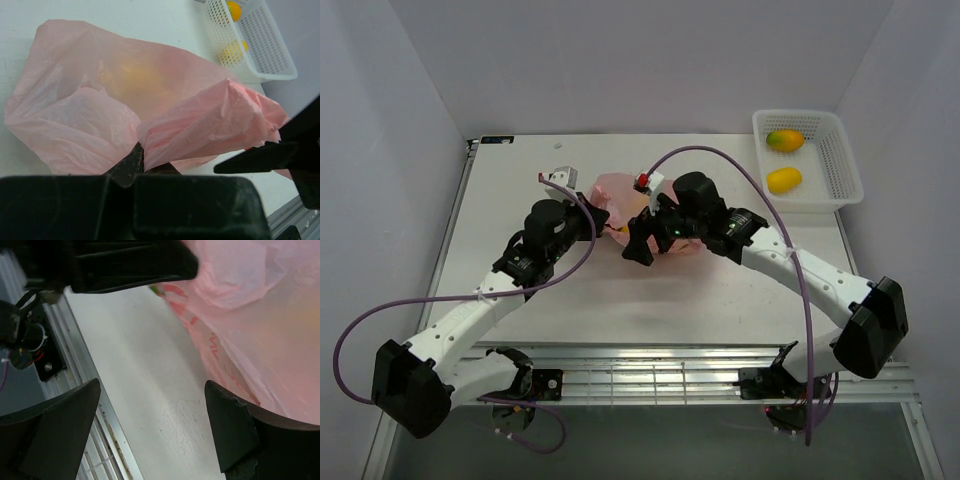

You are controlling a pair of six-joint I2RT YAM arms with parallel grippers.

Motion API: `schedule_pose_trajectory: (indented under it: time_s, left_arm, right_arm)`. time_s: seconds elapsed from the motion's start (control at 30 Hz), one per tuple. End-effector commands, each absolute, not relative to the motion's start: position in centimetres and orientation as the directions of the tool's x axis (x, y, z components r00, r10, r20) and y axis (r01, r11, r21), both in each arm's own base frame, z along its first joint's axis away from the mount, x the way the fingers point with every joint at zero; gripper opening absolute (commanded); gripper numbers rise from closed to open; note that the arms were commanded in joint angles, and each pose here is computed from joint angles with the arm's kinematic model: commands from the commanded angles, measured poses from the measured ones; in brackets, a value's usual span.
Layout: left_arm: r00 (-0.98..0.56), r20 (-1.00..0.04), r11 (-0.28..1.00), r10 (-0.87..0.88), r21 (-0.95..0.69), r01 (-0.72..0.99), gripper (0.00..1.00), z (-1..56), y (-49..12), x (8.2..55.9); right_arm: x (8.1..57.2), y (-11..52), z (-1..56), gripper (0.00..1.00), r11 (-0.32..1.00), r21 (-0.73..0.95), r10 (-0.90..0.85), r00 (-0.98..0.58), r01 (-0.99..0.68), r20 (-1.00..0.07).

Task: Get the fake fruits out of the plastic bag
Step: Adjust the plastic bag at the center of the board.

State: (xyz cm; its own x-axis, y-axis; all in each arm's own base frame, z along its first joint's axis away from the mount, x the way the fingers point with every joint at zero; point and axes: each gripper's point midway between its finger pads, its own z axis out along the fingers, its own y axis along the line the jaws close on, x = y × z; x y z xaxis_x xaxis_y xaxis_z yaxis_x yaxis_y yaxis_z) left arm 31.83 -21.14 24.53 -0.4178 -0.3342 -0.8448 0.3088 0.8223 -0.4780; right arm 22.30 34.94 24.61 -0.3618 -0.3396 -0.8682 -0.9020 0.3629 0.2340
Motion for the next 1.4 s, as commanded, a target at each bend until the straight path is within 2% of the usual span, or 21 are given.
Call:
schedule_pose_trajectory:
  time_s: [0.0,0.13,0.23,0.43,0.6,0.87,1.07,1.37]
  left_arm:
    - [-0.370,-0.859,0.814,-0.354,-0.478,0.331,0.00,26.9,-21.0,31.5]
    - [-0.376,-0.857,0.813,-0.352,-0.479,0.330,0.00,26.6,-21.1,31.2]
    - [-0.381,-0.857,0.812,-0.347,-0.478,0.335,0.00,26.4,-21.4,31.0]
    - [-0.378,-0.859,0.812,-0.344,-0.475,0.339,0.00,26.5,-21.4,30.9]
    - [-0.396,-0.843,0.806,-0.364,-0.498,0.320,0.00,26.3,-21.6,31.0]
    - [-0.442,-0.775,0.782,-0.451,-0.582,0.224,0.00,25.0,-21.3,30.8]
    - [-0.454,-0.767,0.752,-0.452,-0.602,0.268,0.00,26.5,-21.9,30.0]
    - [-0.488,-0.773,0.741,-0.405,-0.590,0.321,0.00,25.7,-22.7,29.1]
  right_arm:
    - [25.8,34.9,25.4,0.90,0.548,0.280,-0.244,-0.470,-0.788,-0.848]
    - [29.1,33.5,23.5,0.90,0.680,0.311,-0.179,-0.562,-0.664,-0.808]
    - [30.5,32.7,22.4,0.90,0.728,0.364,-0.121,-0.633,-0.580,-0.765]
    - [33.7,30.7,20.6,0.90,0.858,0.279,-0.061,-0.624,-0.431,-0.779]
    - [34.8,31.5,18.5,0.90,0.851,0.261,-0.072,-0.592,-0.456,-0.803]
    - [32.7,30.7,17.7,0.90,0.864,0.232,-0.028,-0.504,-0.446,-0.863]
    - [32.8,30.4,15.1,0.90,0.896,0.179,-0.062,-0.511,-0.407,-0.857]
    - [35.7,30.5,13.8,0.90,0.942,0.103,-0.077,-0.503,-0.320,-0.861]
